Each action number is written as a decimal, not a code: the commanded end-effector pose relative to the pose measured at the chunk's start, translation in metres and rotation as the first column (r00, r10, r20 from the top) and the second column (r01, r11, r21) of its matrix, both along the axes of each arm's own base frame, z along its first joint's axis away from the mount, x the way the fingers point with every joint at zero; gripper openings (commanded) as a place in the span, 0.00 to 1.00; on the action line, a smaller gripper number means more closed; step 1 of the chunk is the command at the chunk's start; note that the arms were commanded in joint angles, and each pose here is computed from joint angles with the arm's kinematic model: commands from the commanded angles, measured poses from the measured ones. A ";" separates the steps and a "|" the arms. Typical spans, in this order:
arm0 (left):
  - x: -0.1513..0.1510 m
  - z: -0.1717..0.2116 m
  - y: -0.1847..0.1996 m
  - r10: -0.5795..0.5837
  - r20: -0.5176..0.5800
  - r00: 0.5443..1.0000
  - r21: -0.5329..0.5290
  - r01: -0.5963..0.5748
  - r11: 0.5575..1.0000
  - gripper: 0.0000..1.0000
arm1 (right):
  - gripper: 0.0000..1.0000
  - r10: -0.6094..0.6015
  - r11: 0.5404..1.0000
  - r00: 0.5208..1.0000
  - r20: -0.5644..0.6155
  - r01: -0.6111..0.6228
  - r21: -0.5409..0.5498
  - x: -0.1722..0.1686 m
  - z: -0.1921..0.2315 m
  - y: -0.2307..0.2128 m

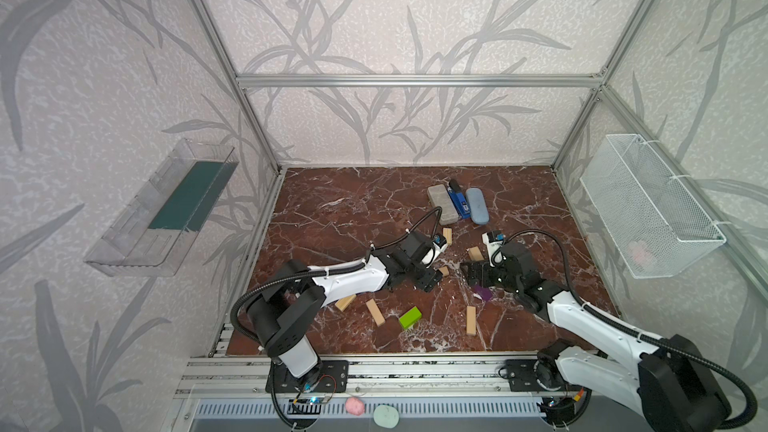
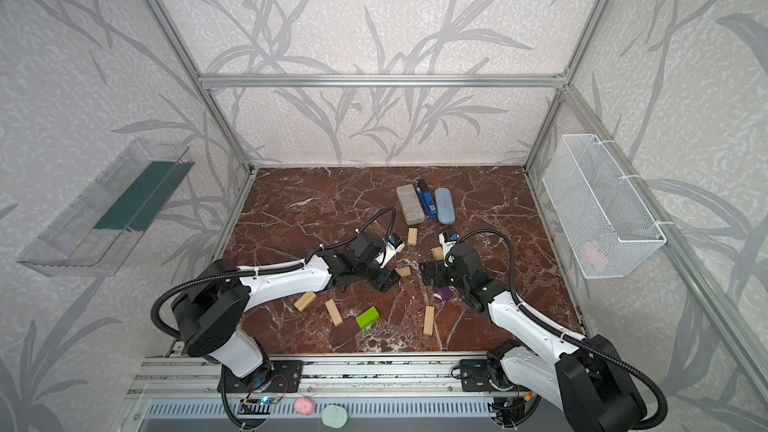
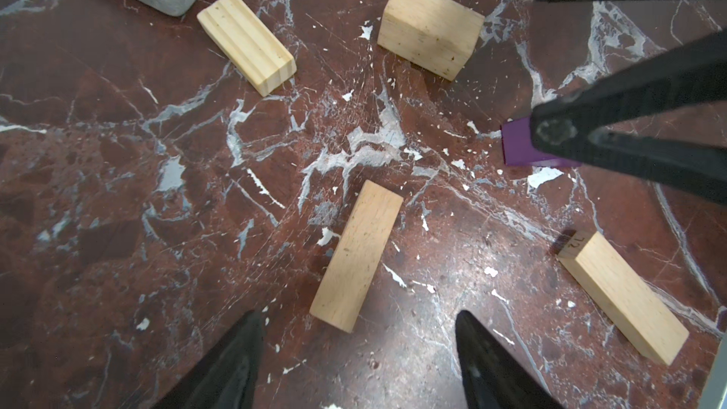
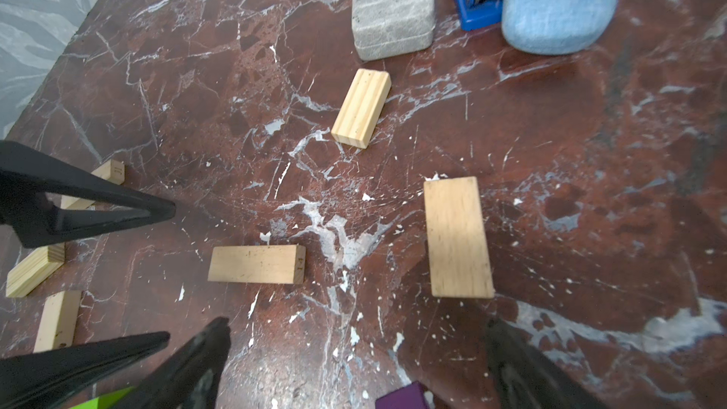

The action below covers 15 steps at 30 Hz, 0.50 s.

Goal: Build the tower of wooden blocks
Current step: 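Grasp a small upright wooden block with the left gripper while the right gripper hovers nearby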

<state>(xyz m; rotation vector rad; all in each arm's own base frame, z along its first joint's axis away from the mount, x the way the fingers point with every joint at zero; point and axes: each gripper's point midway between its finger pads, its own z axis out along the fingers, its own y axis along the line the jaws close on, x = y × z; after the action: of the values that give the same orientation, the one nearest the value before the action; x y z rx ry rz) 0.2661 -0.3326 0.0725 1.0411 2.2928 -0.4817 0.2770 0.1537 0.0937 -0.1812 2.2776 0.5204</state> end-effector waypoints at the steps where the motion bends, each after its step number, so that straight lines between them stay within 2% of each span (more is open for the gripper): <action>1: 0.005 -0.002 -0.007 -0.032 0.029 0.999 0.037 0.031 0.999 0.71 | 0.99 -0.028 1.000 0.999 0.041 0.029 -0.008 0.003 0.005 -0.005; 10: 0.011 -0.020 -0.016 -0.052 0.020 0.998 0.116 0.050 0.992 0.67 | 0.99 -0.054 0.998 0.996 0.067 0.055 -0.008 0.003 0.010 -0.010; 15: 0.017 -0.034 -0.016 -0.035 -0.008 0.999 0.183 0.036 0.982 0.61 | 0.99 -0.051 0.999 0.996 0.076 0.052 -0.007 0.003 0.012 -0.010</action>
<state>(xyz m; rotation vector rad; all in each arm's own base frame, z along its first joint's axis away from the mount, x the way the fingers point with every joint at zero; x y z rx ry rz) 0.2801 -0.3507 0.0436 1.1331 2.3367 -0.3595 0.2792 0.1444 0.1021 -0.1458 2.2315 0.4763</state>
